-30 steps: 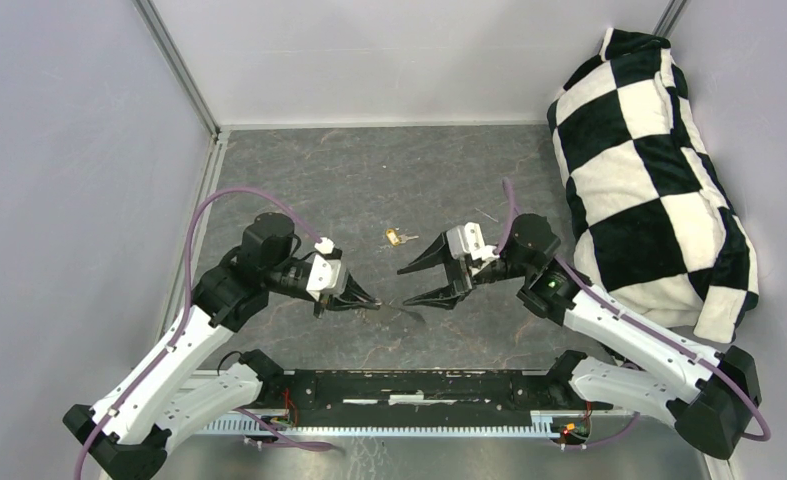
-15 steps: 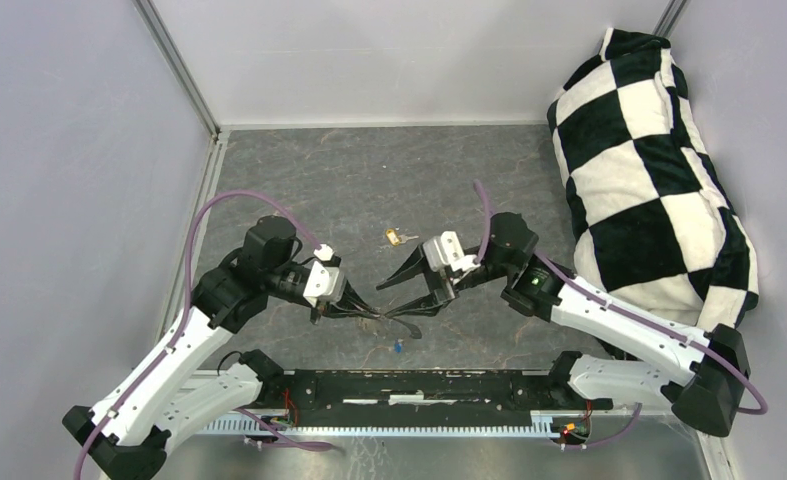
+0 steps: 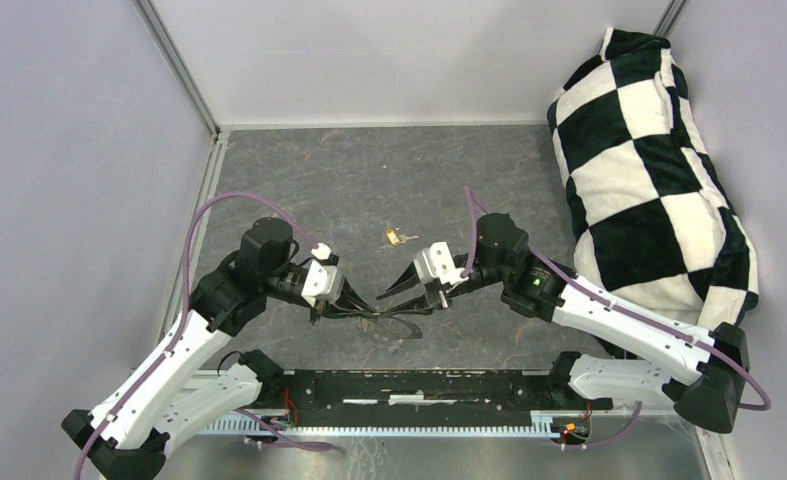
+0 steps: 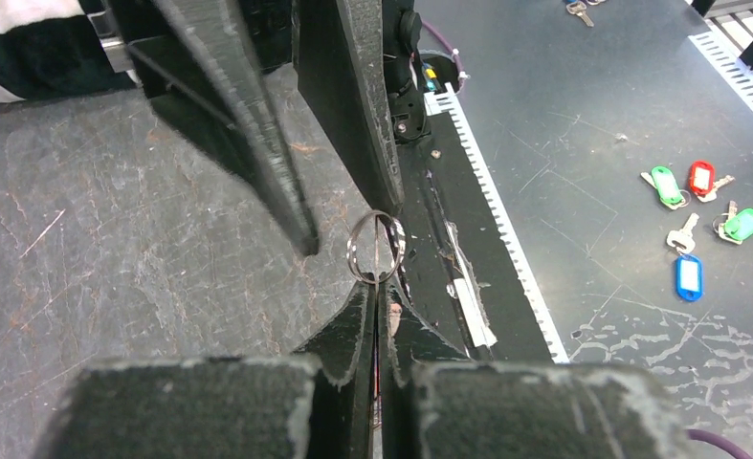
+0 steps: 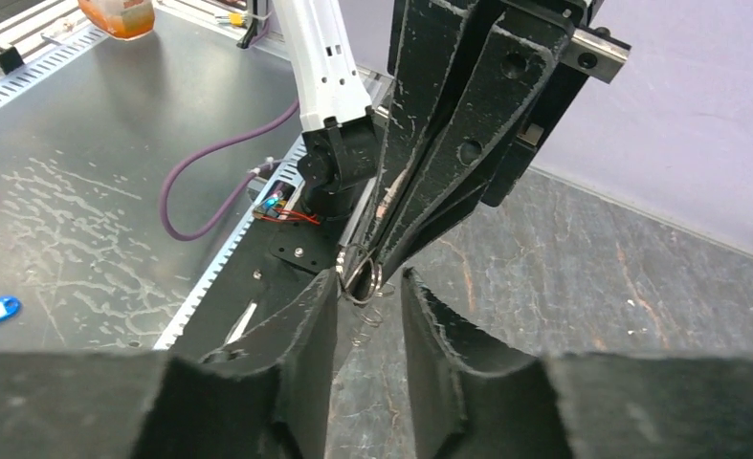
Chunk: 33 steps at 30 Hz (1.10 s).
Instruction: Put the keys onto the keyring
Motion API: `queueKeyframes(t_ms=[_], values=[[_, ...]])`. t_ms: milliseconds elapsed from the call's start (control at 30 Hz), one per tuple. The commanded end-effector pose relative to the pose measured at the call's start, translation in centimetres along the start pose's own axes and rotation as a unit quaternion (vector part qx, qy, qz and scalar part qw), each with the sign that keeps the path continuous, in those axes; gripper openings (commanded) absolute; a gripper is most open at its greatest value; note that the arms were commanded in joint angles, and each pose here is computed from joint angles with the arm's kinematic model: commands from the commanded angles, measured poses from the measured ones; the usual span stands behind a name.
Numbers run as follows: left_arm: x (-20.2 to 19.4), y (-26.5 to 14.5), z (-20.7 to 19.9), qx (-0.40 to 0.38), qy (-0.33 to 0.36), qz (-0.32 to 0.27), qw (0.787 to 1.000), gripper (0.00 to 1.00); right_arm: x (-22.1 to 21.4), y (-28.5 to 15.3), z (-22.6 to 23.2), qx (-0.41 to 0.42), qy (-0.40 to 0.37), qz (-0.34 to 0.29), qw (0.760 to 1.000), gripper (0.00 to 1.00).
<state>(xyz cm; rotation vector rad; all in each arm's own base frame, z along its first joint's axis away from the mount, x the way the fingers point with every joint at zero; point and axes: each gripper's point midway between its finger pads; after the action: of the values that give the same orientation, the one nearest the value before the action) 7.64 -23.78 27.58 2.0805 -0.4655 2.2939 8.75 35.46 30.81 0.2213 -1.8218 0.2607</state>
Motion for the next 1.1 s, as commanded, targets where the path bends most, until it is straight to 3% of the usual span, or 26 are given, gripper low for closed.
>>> queueKeyframes(t_ms=[0, 167, 433, 600, 633, 700, 833, 900, 1067], values=[[1.1, 0.1, -0.3, -0.009, 0.006, -0.021, 1.0, 0.02, 1.5, 0.0, -1.2, -0.02, -0.029, -0.001, 0.999, 0.31], [1.0, 0.1, -0.5, -0.012, 0.009, -0.02, 1.0, 0.02, 1.6, 0.3, -1.4, -0.017, -0.02, -0.002, 1.0, 0.13], [0.5, 0.1, -1.0, -0.025, 0.012, -0.016, 0.999, 0.02, 1.9, 0.8, -1.8, -0.011, -0.001, 0.001, 1.0, 0.01], [0.2, -0.1, -0.8, -0.016, 0.02, -0.009, 1.0, 0.04, 1.4, 0.8, -1.6, -0.004, 0.016, 0.012, 1.0, 0.0], [0.2, -0.1, -0.6, -0.01, 0.021, -0.006, 1.0, 0.1, 1.1, 0.8, -1.5, -0.004, 0.022, 0.019, 1.0, 0.0], [-0.1, -0.3, -0.1, 0.009, 0.025, 0.006, 1.0, 0.46, 0.9, 0.6, -1.7, -0.011, 0.028, 0.03, 0.999, 0.0], [-0.7, -1.2, 1.3, 0.064, 0.057, 0.037, 0.996, 0.77, 0.0, -0.1, -2.3, -0.038, 0.04, 0.065, 0.996, 0.0], [-0.8, -2.0, 2.2, 0.101, 0.081, 0.052, 0.99, 0.83, -0.3, -0.3, -2.5, -0.05, 0.05, 0.08, 0.994, 0.0], [0.1, -3.9, 4.0, 0.192, 0.133, 0.056, 0.971, 0.81, -1.2, -0.7, -3.0, -0.071, 0.071, 0.108, 0.989, 0.0]])
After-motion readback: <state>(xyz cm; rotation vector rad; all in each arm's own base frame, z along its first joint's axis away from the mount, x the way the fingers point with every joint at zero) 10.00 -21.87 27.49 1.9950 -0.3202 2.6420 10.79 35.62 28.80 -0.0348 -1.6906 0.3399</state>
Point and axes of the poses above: each gripper's point midway between its finger pads, its own y axis out along the fingers, its own z axis along the line the jaws close on, x = y × z, and after that the axes turned 1 degree about -y, right-handed
